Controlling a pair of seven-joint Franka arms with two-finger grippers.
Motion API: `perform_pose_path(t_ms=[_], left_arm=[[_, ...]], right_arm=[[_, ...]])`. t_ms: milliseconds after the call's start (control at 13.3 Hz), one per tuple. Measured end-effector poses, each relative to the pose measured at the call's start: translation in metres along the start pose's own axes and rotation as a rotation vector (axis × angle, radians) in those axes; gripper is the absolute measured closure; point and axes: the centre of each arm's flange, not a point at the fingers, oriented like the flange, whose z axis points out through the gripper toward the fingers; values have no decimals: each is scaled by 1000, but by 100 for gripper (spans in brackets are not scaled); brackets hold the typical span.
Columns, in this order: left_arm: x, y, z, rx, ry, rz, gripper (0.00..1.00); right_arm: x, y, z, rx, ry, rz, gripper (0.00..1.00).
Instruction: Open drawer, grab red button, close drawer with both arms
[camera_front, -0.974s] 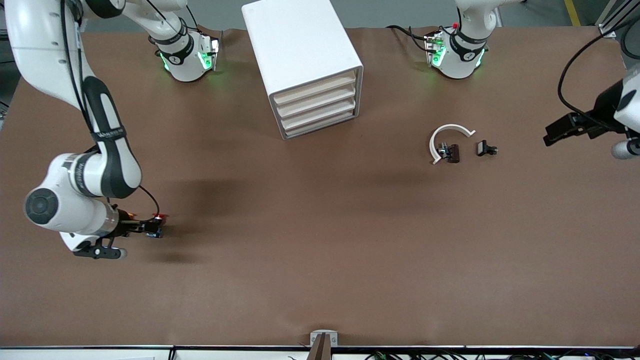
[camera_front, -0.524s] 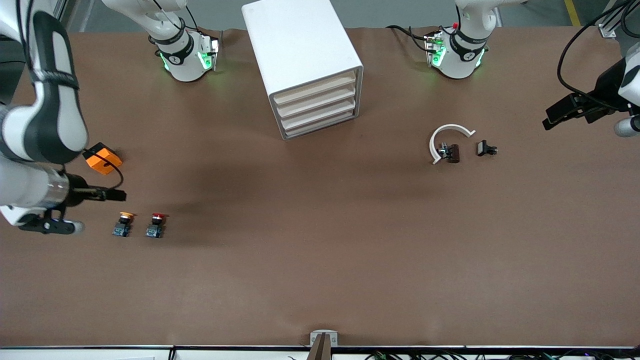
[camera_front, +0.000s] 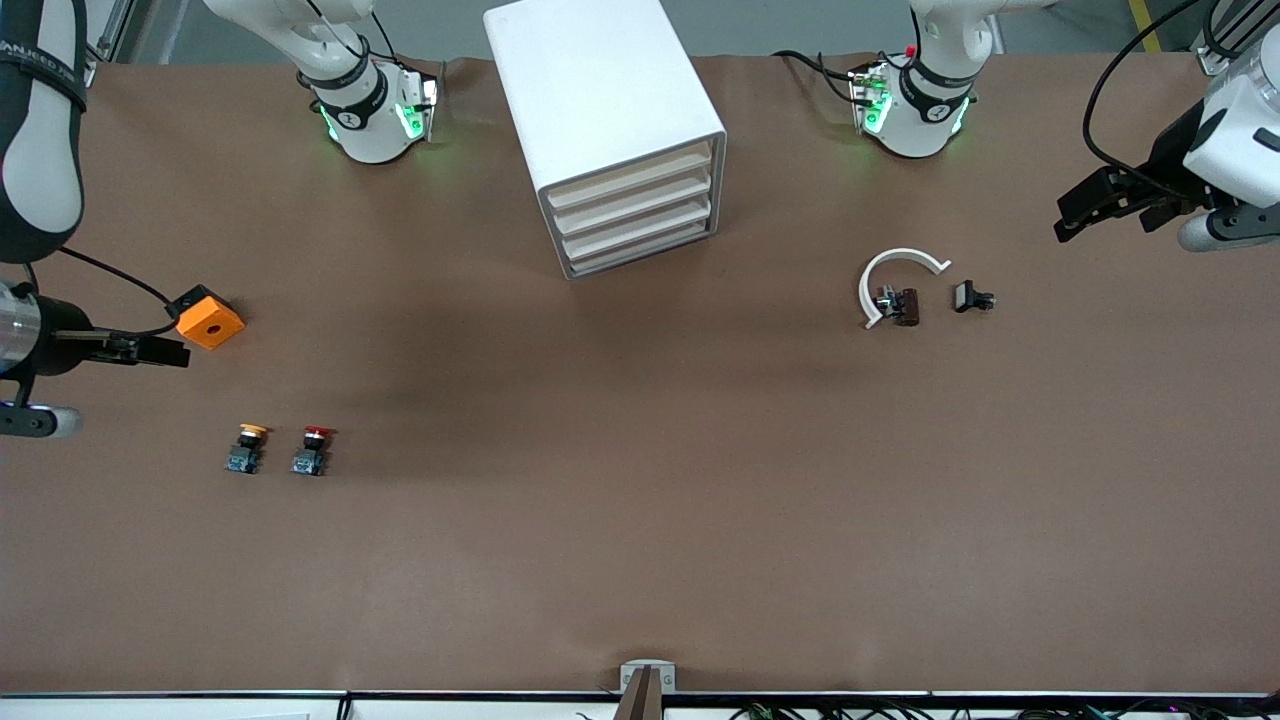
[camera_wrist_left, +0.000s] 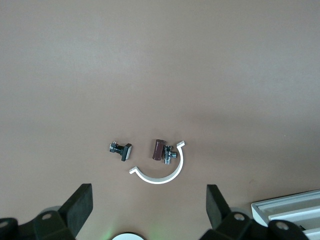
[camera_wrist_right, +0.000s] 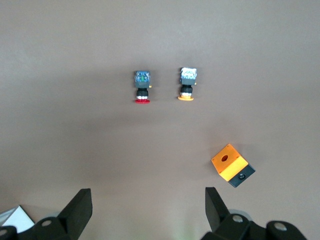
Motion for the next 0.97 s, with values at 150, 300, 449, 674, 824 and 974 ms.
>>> perform_pose_path(t_ms=[150,300,449,674,824,974], left_arm=[[-3,4,-1,2,3,7,0],[-6,10,-1,5,4,18,0],[-9,11,-4,6,8,20,0],[-12,11,-8,6,16,20,0],[-14,11,-8,7,18,20,0],[-14,14,-7,9,16,25,0]], right_arm=[[-7,0,-16,-1,-5,0,0],[-13,1,-34,-2,1,2,0],[-19,3,-47,-1,9,4,0],[-39,8,-68,9,4,11,0],[-62,18,-93,33,29,22,0],[-88,25,-110,46,45,28,0]])
